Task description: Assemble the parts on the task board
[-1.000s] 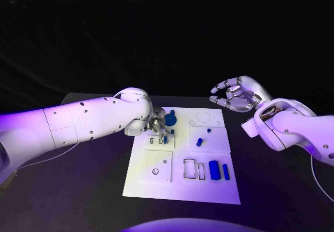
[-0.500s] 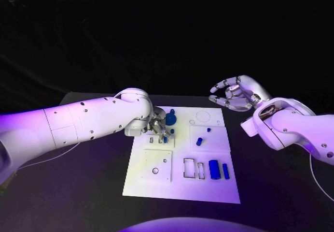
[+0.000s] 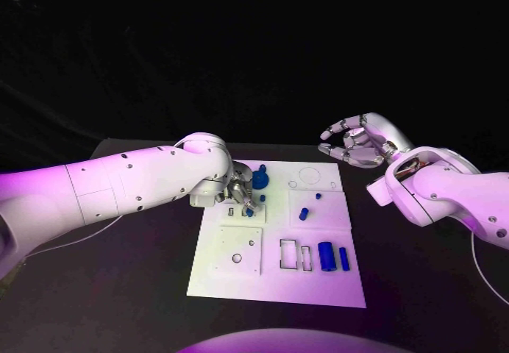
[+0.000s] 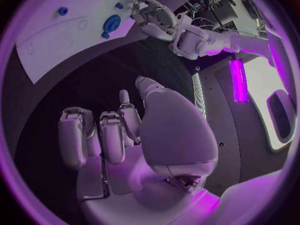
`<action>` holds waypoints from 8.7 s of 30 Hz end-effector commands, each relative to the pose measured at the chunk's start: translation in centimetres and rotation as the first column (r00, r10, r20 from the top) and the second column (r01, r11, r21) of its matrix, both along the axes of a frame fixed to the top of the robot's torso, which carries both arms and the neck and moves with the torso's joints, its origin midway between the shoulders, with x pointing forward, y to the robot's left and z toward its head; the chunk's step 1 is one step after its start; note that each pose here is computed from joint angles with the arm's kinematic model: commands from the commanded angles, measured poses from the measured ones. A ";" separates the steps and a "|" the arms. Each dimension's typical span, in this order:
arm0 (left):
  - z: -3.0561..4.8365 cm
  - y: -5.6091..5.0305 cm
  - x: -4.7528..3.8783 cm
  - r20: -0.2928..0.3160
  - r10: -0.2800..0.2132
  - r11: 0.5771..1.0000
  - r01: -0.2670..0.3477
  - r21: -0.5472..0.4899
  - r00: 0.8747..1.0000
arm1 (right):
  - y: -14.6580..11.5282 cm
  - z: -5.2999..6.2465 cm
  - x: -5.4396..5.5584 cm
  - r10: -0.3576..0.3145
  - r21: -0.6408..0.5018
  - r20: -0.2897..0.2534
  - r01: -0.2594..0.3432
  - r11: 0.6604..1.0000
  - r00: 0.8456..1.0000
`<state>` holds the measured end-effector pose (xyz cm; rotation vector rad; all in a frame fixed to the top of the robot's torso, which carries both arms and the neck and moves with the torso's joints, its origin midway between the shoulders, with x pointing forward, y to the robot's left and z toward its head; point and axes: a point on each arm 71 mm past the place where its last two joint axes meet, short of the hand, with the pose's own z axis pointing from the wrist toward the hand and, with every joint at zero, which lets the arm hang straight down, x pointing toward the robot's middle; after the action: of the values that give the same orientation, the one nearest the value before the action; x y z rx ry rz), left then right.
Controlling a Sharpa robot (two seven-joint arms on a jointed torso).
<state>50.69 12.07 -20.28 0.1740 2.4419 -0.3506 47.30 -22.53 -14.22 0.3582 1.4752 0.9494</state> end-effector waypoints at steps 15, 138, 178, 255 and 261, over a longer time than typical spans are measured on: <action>0.37 1.8 -0.38 -0.048 0.125 0.978 -0.131 -0.162 0.991 | -0.7 -0.3 0.5 -0.009 -0.028 0.005 0.009 1.000 1.000; -2.23 2.5 -2.11 0.119 0.072 0.996 -0.066 -0.053 0.990 | -1.3 -0.7 0.5 -0.020 -0.024 0.007 0.021 0.999 1.000; -1.07 3.5 -1.73 0.122 0.156 0.980 -0.137 -0.147 0.980 | -1.5 -1.0 0.6 -0.025 -0.025 0.003 0.025 0.999 1.000; 0.67 6.2 5.16 0.080 0.206 0.978 -0.208 0.013 0.975 | -1.1 -1.3 0.6 -0.018 -0.030 -0.007 0.018 0.999 1.000; 0.68 6.2 5.18 0.079 0.217 0.976 -0.217 -0.004 0.973 | -1.1 -1.4 0.6 -0.019 -0.030 -0.007 0.019 0.999 1.000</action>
<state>55.91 18.51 -19.60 -0.0667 2.3526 -0.2087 47.95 -23.77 -15.55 0.3705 1.4845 0.9067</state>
